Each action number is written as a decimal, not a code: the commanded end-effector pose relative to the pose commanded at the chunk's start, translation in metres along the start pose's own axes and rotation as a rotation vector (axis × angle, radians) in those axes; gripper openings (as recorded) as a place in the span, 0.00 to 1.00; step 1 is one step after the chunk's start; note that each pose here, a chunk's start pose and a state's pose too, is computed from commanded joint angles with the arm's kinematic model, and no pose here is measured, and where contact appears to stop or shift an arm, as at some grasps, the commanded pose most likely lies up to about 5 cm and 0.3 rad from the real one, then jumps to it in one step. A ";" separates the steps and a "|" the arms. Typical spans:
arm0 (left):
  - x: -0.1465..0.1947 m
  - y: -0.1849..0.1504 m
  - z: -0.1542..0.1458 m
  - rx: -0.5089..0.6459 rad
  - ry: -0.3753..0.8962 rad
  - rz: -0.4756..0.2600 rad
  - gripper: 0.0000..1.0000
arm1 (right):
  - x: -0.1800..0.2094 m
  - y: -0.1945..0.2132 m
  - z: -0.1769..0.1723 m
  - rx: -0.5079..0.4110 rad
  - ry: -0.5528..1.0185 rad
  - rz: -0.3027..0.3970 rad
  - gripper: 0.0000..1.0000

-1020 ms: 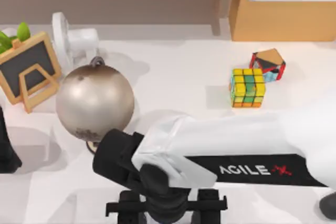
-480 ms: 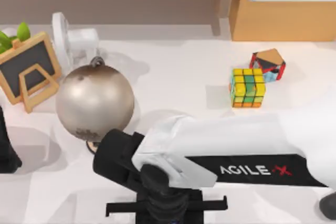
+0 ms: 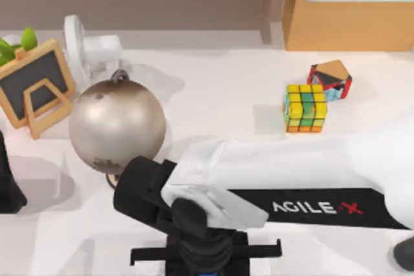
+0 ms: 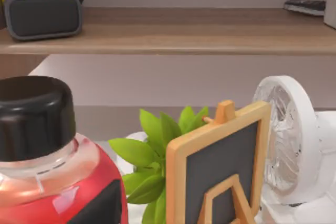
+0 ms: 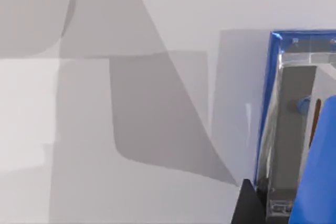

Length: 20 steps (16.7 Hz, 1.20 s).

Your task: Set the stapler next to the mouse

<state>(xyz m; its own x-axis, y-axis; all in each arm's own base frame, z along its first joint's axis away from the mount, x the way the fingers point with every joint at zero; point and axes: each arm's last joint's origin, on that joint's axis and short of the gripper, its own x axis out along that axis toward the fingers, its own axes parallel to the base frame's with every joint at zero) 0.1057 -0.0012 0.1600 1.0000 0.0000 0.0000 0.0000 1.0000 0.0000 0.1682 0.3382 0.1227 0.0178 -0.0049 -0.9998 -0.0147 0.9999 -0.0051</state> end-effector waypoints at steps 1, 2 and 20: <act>0.000 0.000 0.000 0.000 0.000 0.000 1.00 | -0.005 0.000 0.000 0.000 0.002 -0.003 0.00; 0.000 0.000 0.000 0.000 0.000 0.000 1.00 | -0.011 0.000 0.000 0.002 0.002 -0.002 0.00; 0.000 0.000 0.000 0.000 0.000 0.000 1.00 | -0.081 -0.164 0.145 0.023 -0.122 0.129 0.00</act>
<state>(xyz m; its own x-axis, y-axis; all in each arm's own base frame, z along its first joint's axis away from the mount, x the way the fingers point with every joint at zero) 0.1057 -0.0012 0.1600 1.0000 0.0000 0.0000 0.0000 1.0000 0.0000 0.3141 0.1772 0.2073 0.1383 0.1243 -0.9826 -0.0019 0.9921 0.1252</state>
